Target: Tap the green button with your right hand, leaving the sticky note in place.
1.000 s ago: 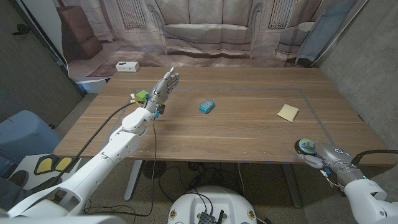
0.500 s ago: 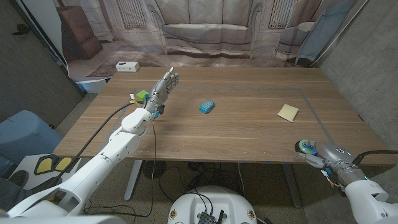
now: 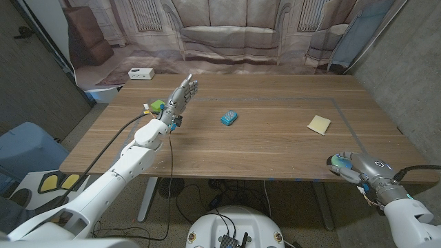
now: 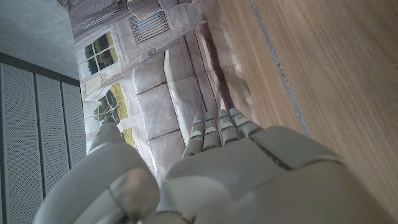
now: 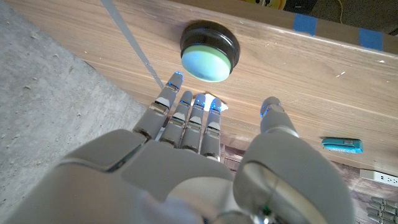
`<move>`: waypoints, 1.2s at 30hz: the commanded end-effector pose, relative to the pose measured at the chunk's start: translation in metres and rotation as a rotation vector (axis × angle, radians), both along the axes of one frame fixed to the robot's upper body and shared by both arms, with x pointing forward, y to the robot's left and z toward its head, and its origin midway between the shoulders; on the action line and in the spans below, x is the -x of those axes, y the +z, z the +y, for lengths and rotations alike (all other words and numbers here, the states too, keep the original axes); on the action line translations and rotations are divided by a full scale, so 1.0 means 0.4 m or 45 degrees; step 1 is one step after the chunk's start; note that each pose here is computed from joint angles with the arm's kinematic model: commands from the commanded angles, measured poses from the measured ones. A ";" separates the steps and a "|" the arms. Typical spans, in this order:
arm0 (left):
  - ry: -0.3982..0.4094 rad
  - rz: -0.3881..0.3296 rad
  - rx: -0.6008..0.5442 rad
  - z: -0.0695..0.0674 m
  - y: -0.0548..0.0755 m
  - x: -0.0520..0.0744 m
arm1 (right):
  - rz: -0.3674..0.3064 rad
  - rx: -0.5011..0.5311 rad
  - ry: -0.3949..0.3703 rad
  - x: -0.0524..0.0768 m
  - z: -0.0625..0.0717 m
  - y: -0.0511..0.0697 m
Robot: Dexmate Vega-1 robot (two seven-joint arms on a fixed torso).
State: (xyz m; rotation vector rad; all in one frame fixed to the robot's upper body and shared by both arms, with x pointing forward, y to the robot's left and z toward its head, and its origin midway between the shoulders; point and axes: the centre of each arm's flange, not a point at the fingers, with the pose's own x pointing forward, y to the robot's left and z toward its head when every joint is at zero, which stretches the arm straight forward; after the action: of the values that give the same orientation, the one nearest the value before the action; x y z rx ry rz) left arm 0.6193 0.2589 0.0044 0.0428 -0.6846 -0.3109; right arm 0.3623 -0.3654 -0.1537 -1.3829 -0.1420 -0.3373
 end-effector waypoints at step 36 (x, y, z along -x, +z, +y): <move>-0.006 -0.011 0.006 -0.009 0.001 0.000 | -0.280 -0.014 -0.011 0.052 0.004 0.054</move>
State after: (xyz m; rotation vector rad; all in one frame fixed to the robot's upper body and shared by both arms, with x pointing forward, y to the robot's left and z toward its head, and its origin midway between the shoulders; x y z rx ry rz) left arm 0.6197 0.2565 0.0041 0.0345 -0.6935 -0.3160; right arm 0.3432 -0.3620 -0.1361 -1.3807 -0.2751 -0.4772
